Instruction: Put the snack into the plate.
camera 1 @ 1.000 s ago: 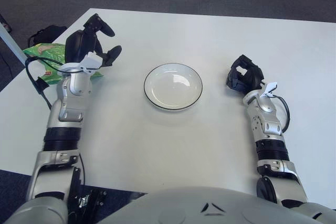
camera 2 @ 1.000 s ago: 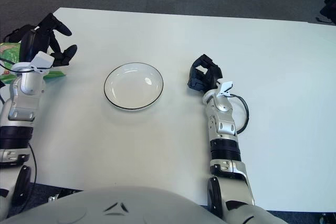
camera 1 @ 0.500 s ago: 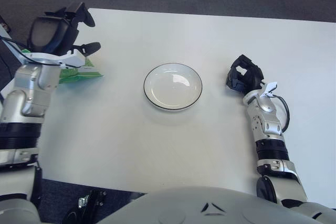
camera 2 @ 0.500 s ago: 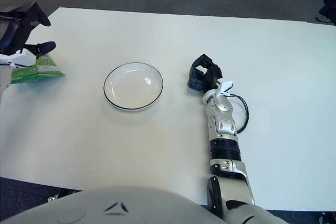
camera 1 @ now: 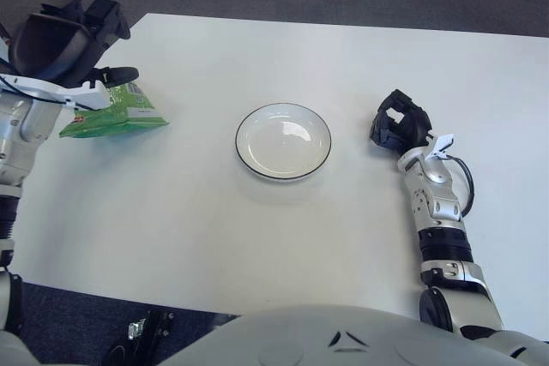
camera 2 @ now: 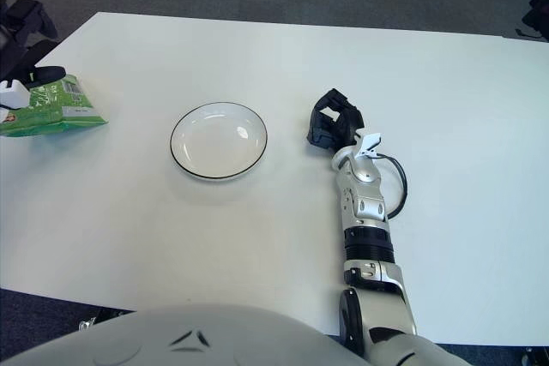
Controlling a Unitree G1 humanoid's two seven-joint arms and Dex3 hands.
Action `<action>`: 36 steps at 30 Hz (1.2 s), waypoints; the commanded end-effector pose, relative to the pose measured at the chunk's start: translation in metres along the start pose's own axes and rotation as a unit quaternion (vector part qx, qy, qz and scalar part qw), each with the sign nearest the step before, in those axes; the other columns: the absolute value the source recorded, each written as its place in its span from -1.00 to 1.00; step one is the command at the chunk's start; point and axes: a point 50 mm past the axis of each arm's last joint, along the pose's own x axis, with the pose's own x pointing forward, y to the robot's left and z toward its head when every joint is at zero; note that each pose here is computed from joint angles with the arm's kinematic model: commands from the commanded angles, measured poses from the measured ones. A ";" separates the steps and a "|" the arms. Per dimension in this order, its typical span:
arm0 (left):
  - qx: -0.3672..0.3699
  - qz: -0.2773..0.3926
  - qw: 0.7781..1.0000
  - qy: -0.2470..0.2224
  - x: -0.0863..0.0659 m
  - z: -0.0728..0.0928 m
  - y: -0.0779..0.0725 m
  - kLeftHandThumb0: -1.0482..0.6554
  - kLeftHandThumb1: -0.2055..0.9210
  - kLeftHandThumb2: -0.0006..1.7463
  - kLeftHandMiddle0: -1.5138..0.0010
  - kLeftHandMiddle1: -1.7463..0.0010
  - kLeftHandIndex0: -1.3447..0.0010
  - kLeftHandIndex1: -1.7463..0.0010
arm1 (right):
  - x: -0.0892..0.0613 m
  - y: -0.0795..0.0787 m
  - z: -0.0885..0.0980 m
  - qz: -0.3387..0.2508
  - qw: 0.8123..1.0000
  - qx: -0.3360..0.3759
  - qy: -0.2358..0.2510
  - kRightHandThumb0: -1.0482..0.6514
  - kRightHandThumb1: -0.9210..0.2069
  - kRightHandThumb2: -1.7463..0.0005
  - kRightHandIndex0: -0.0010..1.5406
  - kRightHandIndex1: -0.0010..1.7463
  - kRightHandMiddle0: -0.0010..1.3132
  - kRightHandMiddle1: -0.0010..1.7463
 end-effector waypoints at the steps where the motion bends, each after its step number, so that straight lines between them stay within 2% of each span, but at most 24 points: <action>1: 0.015 -0.018 1.000 -0.007 0.001 -0.006 -0.002 0.03 0.99 -0.44 0.63 -0.63 0.74 -0.95 | -0.019 -0.009 -0.032 -0.020 0.998 0.012 0.062 -0.33 0.08 -0.51 0.25 1.00 -0.06 1.00; 3: 0.020 -0.030 0.999 -0.007 0.000 -0.010 -0.007 -0.10 1.00 -0.42 0.67 -0.48 0.73 -0.98 | -0.019 -0.009 -0.032 -0.020 0.998 0.011 0.063 -0.33 0.08 -0.51 0.26 1.00 -0.06 1.00; 5: 0.027 -0.043 0.999 -0.004 -0.001 -0.015 -0.012 -0.28 0.91 -0.32 0.68 -0.32 0.86 -0.73 | -0.019 -0.010 -0.031 -0.020 0.998 0.011 0.063 -0.33 0.08 -0.51 0.26 1.00 -0.06 1.00; 6: 0.030 -0.048 0.998 -0.003 -0.002 -0.018 -0.013 -0.37 0.94 -0.29 0.72 -0.19 0.91 -0.58 | -0.019 -0.010 -0.031 -0.020 0.998 0.011 0.064 -0.33 0.08 -0.51 0.26 1.00 -0.06 1.00; 7: 0.032 -0.058 0.998 0.001 -0.003 -0.020 -0.015 -0.41 0.95 -0.28 0.72 -0.14 0.93 -0.53 | -0.019 -0.010 -0.031 -0.020 0.998 0.010 0.064 -0.33 0.08 -0.51 0.26 1.00 -0.06 1.00; 9: 0.036 -0.076 0.996 0.008 -0.004 -0.023 -0.016 -0.52 0.98 -0.16 0.77 0.14 0.97 -0.30 | -0.019 -0.010 -0.031 -0.019 0.998 0.010 0.064 -0.33 0.08 -0.51 0.26 1.00 -0.06 1.00; 13: 0.042 -0.111 0.993 0.022 -0.009 -0.031 -0.020 -0.63 1.00 0.00 0.82 0.38 0.99 -0.09 | -0.019 -0.010 -0.031 -0.018 0.998 0.010 0.063 -0.33 0.08 -0.51 0.26 1.00 -0.06 1.00; 19: 0.044 -0.170 0.984 0.041 -0.014 -0.038 -0.027 -0.74 1.00 0.21 0.89 0.55 1.00 0.14 | -0.019 -0.010 -0.031 -0.017 0.998 0.012 0.064 -0.33 0.08 -0.51 0.25 1.00 -0.06 1.00; 24: 0.029 -0.199 0.978 0.056 -0.018 -0.040 -0.031 -0.76 1.00 0.32 0.91 0.61 1.00 0.23 | -0.019 -0.010 -0.031 -0.016 0.998 0.011 0.064 -0.33 0.08 -0.51 0.25 1.00 -0.06 1.00; 31: 0.018 -0.219 0.973 0.066 -0.022 -0.045 -0.037 -0.70 1.00 0.35 0.92 0.66 1.00 0.36 | -0.019 -0.010 -0.030 -0.017 0.998 0.013 0.064 -0.33 0.07 -0.50 0.24 1.00 -0.07 1.00; 35: 0.024 -0.228 0.971 0.073 -0.025 -0.052 -0.047 -0.53 1.00 0.26 0.92 0.72 1.00 0.49 | -0.019 -0.010 -0.031 -0.017 0.998 0.012 0.064 -0.33 0.06 -0.50 0.23 1.00 -0.08 1.00; 36: 0.031 -0.230 0.970 0.076 -0.025 -0.055 -0.051 -0.35 0.89 0.26 0.92 0.75 1.00 0.53 | -0.019 -0.010 -0.031 -0.017 0.998 0.011 0.064 -0.33 0.06 -0.50 0.23 1.00 -0.08 1.00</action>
